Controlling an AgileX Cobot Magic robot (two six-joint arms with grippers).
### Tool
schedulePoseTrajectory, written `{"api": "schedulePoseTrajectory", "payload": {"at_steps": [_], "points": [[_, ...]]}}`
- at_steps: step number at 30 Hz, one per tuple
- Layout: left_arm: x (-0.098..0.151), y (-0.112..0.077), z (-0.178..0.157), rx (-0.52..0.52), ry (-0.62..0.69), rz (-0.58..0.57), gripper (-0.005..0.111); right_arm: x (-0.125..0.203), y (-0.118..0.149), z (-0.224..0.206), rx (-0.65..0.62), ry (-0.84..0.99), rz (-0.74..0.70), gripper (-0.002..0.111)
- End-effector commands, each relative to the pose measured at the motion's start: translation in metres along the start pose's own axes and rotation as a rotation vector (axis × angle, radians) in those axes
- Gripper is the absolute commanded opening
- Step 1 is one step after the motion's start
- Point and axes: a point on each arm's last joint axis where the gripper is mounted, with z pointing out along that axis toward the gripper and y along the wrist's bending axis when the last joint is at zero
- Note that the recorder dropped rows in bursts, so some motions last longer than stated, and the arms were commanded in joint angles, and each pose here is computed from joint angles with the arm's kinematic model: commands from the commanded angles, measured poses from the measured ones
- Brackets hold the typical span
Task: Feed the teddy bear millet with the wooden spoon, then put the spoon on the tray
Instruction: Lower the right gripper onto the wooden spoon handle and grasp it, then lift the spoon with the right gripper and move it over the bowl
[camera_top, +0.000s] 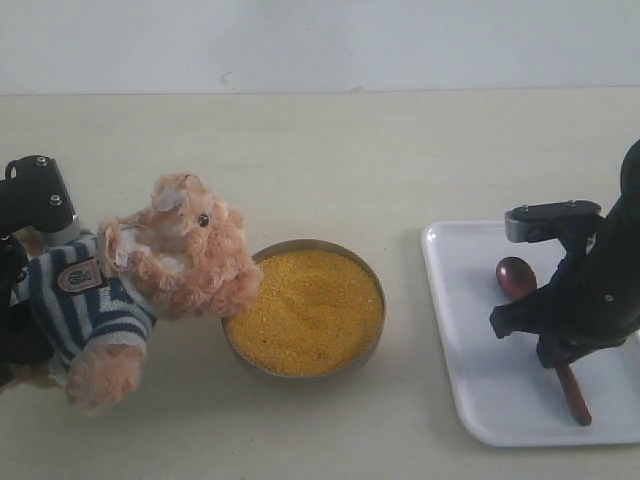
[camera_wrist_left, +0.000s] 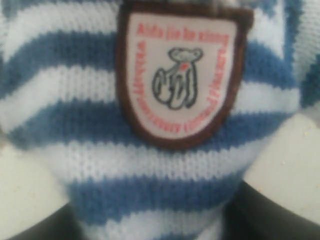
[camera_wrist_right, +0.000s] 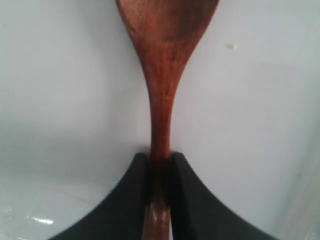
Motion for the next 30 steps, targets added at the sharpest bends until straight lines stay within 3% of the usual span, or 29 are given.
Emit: {"api": "schedulePoseTrajectory", "payload": {"at_steps": [1,4,6,9,14,22,26,30], "points": [[-0.002,-0.001,-0.002,-0.013,-0.028,0.000,0.004,0.000,0.002,-0.020,-0.004,-0.065,-0.046,-0.001],[-0.002,-0.001,-0.002,-0.013,-0.028,0.000,0.004,0.005,0.005,-0.053,0.020,-0.176,-0.115,-0.001],[-0.002,-0.001,-0.002,-0.013,-0.028,0.000,0.004,0.010,0.021,-0.083,0.085,-0.261,-0.258,-0.001],[-0.002,0.000,-0.002,-0.021,-0.026,-0.011,0.004,0.016,0.053,-0.122,0.247,-0.343,-0.428,-0.001],[0.001,0.000,-0.002,-0.025,0.005,-0.008,0.004,0.025,0.100,-0.150,0.591,-0.361,-0.691,-0.001],[0.006,0.006,-0.003,-0.088,0.054,-0.101,0.004,0.040,0.173,-0.129,0.924,-0.405,-1.159,-0.001],[0.005,0.006,-0.003,-0.089,0.052,-0.101,0.004,0.046,0.198,-0.104,1.016,-0.324,-1.399,-0.001],[0.006,0.007,-0.003,-0.099,0.058,-0.091,0.004,0.048,0.212,-0.086,1.105,-0.280,-1.547,-0.001]]}}
